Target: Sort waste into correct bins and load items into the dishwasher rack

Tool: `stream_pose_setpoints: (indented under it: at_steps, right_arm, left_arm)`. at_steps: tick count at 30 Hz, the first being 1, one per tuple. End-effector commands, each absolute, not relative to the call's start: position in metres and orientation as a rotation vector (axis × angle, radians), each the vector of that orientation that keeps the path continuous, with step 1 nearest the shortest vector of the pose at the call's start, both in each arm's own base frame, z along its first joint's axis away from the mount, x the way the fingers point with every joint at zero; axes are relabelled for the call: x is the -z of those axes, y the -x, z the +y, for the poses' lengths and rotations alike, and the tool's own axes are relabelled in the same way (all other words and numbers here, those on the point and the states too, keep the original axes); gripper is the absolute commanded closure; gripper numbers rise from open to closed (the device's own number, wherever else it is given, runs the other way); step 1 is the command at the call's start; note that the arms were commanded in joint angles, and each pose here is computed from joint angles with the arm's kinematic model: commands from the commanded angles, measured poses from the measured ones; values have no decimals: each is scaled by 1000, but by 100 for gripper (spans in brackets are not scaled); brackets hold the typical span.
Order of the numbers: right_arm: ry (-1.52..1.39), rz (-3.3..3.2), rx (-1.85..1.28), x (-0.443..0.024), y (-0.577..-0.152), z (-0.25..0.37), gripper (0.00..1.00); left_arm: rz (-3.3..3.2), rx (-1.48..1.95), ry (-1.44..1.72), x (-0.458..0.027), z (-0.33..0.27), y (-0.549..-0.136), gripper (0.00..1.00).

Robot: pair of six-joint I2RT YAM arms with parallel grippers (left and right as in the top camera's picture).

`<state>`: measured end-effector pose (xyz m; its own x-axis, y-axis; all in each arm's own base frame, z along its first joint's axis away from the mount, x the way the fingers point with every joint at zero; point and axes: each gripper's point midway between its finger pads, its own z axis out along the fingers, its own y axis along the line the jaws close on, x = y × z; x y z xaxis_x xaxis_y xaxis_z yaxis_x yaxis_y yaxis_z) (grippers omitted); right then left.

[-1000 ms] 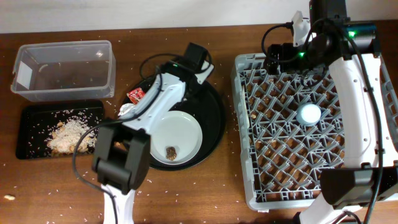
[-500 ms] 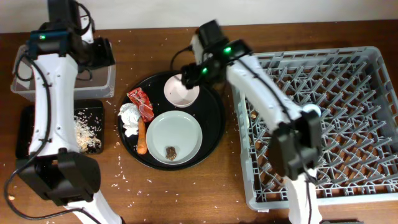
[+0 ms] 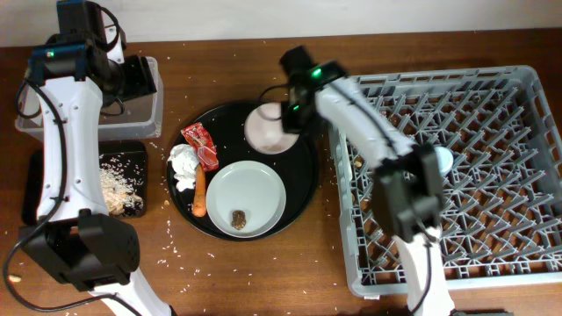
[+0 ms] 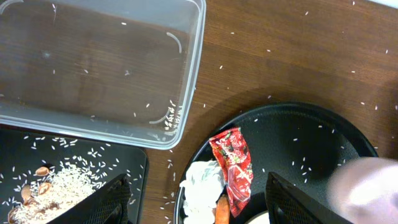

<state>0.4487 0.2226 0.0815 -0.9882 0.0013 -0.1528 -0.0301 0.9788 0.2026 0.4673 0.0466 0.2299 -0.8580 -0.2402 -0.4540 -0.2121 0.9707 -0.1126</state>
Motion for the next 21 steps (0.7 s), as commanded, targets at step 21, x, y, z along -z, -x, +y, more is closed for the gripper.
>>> stream_pose_setpoints:
  at_steps: [21]
  right_arm:
    - [121,2433,1491,-169,-454,3,85]
  left_arm:
    - [2568,21,338,-235,58,-484,31]
